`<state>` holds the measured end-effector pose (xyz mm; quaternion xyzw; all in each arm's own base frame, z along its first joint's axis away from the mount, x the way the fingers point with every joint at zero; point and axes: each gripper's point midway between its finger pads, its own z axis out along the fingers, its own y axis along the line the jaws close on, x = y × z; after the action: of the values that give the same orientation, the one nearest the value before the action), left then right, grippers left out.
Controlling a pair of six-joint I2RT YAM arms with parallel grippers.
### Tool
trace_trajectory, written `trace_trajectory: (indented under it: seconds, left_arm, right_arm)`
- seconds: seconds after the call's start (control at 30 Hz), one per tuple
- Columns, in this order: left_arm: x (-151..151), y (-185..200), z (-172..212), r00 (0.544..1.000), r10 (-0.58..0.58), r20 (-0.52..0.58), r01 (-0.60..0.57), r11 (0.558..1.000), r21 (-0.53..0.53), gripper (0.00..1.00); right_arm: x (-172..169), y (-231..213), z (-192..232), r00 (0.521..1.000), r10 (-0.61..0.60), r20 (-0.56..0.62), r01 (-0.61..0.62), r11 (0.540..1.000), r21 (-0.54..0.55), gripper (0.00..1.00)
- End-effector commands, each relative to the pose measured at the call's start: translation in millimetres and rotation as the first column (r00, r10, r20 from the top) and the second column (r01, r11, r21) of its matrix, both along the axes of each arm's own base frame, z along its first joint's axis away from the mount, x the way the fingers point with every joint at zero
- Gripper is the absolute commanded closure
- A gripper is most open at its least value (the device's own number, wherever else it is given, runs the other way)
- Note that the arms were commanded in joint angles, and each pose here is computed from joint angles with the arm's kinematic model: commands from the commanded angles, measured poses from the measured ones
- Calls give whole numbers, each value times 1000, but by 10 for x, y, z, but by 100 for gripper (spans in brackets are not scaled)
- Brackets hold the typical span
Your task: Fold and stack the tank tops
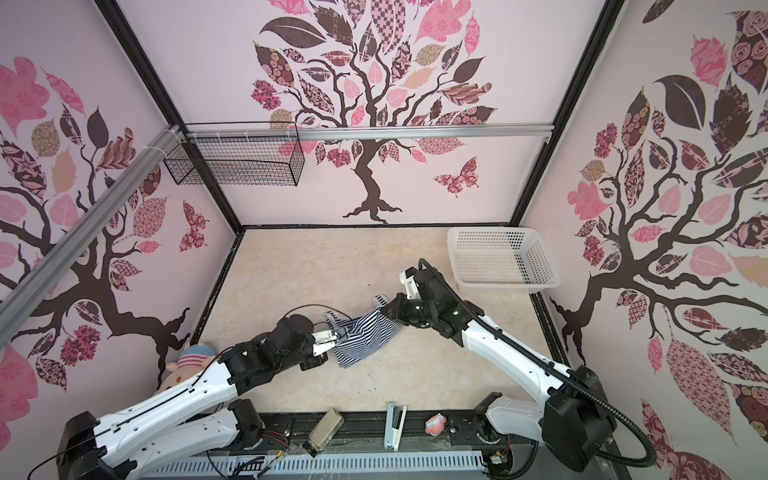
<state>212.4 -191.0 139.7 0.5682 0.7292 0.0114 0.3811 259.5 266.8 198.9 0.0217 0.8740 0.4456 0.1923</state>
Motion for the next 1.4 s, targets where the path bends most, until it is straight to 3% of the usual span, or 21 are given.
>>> trace_trajectory:
  seconds: [0.0, 0.67, 0.93, 1.37]
  left_arm:
    - [82, -138, 245, 998, -31, -48, 24, 990, -137, 100]
    - [916, 79, 53, 956, 101, -275, -180, 943, -279, 100]
    - [1052, 120, -141, 938, 124, -325, -218, 937, -272, 100]
    - [1536, 409, -393, 889, 213, -406, -345, 893, -287, 100]
  right_arm:
    - [127, 56, 218, 999, -1, 46, 0, 999, 39, 100]
    - [882, 188, -27, 999, 24, -25, -23, 998, 62, 100]
    - [1187, 319, -168, 998, 49, -48, -46, 997, 61, 100]
    - [1617, 343, -567, 992, 45, -116, -37, 997, 65, 100]
